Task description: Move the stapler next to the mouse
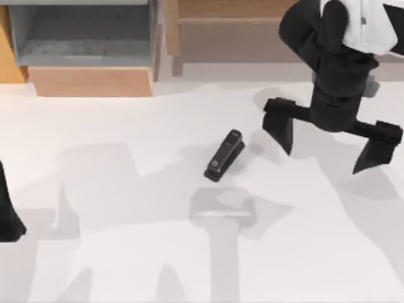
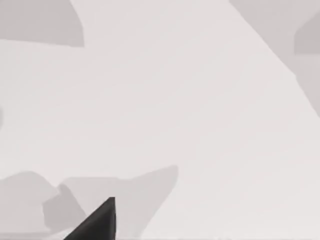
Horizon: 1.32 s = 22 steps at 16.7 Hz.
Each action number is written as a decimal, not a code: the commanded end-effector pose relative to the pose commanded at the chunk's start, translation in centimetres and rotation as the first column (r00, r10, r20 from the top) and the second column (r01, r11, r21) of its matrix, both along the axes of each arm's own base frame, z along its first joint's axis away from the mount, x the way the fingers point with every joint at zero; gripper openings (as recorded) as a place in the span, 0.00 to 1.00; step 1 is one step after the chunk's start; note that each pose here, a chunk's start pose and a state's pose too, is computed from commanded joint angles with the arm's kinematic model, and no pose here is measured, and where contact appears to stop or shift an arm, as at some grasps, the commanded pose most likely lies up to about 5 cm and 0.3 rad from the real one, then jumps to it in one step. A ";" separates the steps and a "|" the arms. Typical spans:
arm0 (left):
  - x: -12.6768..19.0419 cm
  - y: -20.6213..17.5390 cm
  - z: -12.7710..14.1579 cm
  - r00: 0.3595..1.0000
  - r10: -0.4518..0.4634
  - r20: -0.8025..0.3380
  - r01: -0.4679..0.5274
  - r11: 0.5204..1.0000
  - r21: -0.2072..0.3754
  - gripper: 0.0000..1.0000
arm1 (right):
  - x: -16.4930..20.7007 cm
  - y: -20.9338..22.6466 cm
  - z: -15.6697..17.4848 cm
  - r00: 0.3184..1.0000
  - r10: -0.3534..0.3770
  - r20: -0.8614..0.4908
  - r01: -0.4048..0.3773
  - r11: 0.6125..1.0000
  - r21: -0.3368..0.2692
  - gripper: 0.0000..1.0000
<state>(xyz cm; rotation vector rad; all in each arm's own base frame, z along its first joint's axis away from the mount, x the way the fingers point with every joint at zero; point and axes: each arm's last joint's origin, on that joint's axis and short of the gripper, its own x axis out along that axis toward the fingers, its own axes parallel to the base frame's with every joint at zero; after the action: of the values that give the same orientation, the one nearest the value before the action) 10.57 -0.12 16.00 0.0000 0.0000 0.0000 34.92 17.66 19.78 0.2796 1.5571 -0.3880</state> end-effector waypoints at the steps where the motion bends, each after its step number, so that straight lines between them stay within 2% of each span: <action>1: 0.0 0.0 0.0 1.000 0.000 0.000 0.000 1.000 0.000 1.00 | 1.0 1.4 -0.8 0.999 -0.019 -0.027 0.018 1.000 -0.017 1.00; 5: 0.0 0.0 0.0 1.000 0.000 0.000 0.000 1.000 0.000 1.00 | 4.1 6.3 -3.2 0.995 -0.085 -0.059 0.083 0.996 -0.041 1.00; 11: 0.0 0.0 0.0 1.000 0.000 0.000 0.000 1.000 0.000 1.00 | 6.0 11.0 -3.4 0.989 -0.148 0.004 0.148 0.988 0.034 1.00; 14: 0.0 0.0 0.0 1.000 0.000 0.000 0.000 1.000 0.000 1.00 | 6.2 11.8 -3.1 0.987 -0.161 0.027 0.159 0.985 0.065 1.00; 22: 0.0 0.0 0.0 1.000 0.000 0.000 0.000 1.000 0.000 1.00 | 6.4 11.7 -3.3 0.986 -0.164 0.029 0.161 0.985 0.067 1.00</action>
<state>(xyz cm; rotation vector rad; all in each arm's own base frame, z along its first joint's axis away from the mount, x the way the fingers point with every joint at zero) 10.57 -0.12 16.00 0.0000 0.0000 0.0000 41.30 29.34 16.48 0.4634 1.5193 -0.4583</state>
